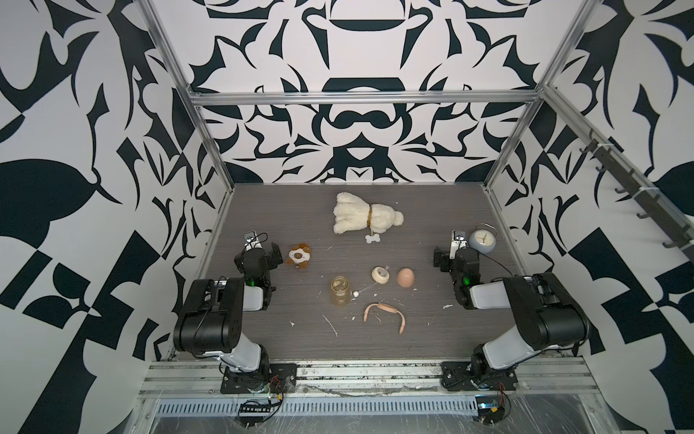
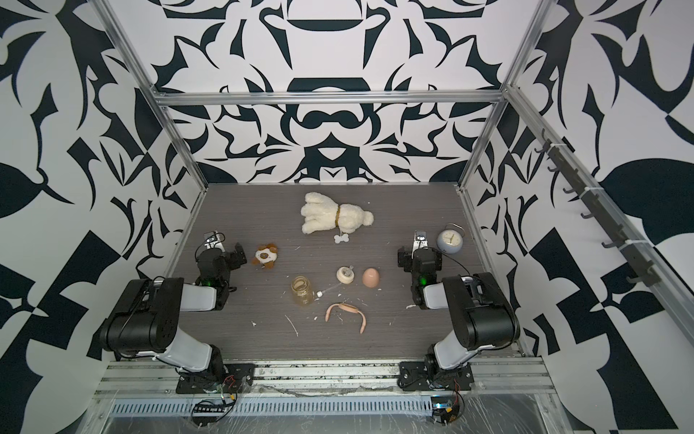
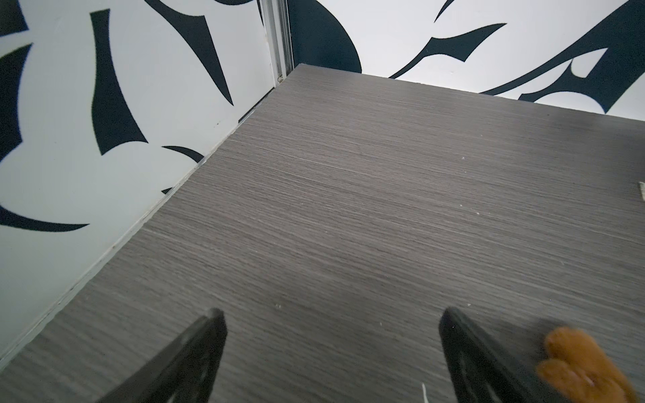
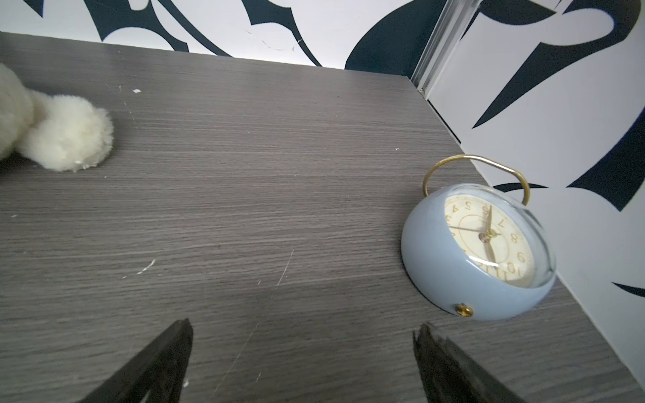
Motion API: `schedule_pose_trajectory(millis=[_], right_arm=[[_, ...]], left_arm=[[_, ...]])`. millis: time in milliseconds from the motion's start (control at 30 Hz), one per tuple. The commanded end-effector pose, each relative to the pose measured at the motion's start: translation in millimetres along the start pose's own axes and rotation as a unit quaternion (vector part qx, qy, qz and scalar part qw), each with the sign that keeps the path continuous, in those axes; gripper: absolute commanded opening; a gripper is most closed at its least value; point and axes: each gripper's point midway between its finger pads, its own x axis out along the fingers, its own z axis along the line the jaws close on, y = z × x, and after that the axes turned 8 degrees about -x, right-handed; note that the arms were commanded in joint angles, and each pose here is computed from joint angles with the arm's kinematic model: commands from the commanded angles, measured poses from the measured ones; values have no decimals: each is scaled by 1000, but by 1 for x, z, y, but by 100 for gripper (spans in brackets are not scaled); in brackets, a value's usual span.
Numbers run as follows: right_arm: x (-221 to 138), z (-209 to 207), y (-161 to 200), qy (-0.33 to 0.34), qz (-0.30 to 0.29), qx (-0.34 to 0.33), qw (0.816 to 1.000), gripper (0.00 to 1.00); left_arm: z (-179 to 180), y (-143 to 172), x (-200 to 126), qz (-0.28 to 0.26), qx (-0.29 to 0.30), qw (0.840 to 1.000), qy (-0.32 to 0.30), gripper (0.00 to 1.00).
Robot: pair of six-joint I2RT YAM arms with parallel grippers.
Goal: Assemble the baby bottles
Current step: Pick up the baby bottle from the center of the board.
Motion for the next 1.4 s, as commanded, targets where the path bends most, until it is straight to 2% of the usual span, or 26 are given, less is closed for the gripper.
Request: schedule_pose_trajectory(millis=[0,400,433,567,600,633,700,767,800,833,900,967,1033,1133,1200,1300,1367], right_arm=[[-2,-4,-13,9,-23,12,1000,100],[-4,-5,-17,10,-31,16,999,99],[-7,1,-23,-2,-35,5,999,100],[-34,31,-60,-28,-39,-72,996,100],[-41,33,-68,-28,-38,-67,997,100],[-47,38,-76,-45,-31,-54,997,100],[-62,59,-89,-115,-27,-53,992,100],[-87,88,-97,-212,-55,-64,974,100],[-104,101,-100,-264,-77,-65,959,100],[-125,117,-104,-326,-102,-75,937,100],[-171,152,-107,-437,-146,-106,881,100],[-215,188,-105,-511,-194,-150,824,100],[-245,224,-89,-577,-196,-207,765,100],[-257,249,-80,-632,-171,-232,720,100],[-263,258,-81,-653,-175,-238,698,100],[-261,277,-77,-665,-162,-264,680,99],[-254,289,-77,-667,-152,-273,677,100]], left_arm=[[-2,-11,1,-15,-3,1000,5,99],[-3,-12,0,-17,-4,1000,9,99],[-8,-18,-1,-25,2,999,21,99],[-23,-39,-21,16,5,999,46,99],[-28,-48,-29,11,-4,998,61,99],[-28,-60,-37,6,-45,997,61,99],[-24,-66,-47,38,-132,990,38,99],[-45,-67,-54,91,-148,981,83,99],[-66,-65,-59,114,-141,974,137,99],[-80,-63,-64,131,-137,967,170,99],[-90,-58,-71,153,-138,960,188,99],[-98,-55,-78,165,-147,952,214,99],[-108,-53,-84,185,-150,940,243,99],[-114,-46,-88,209,-158,930,257,99],[-113,-42,-92,207,-169,927,262,99],[-112,-31,-98,216,-177,923,265,99],[-114,-24,-103,227,-172,921,267,99]])
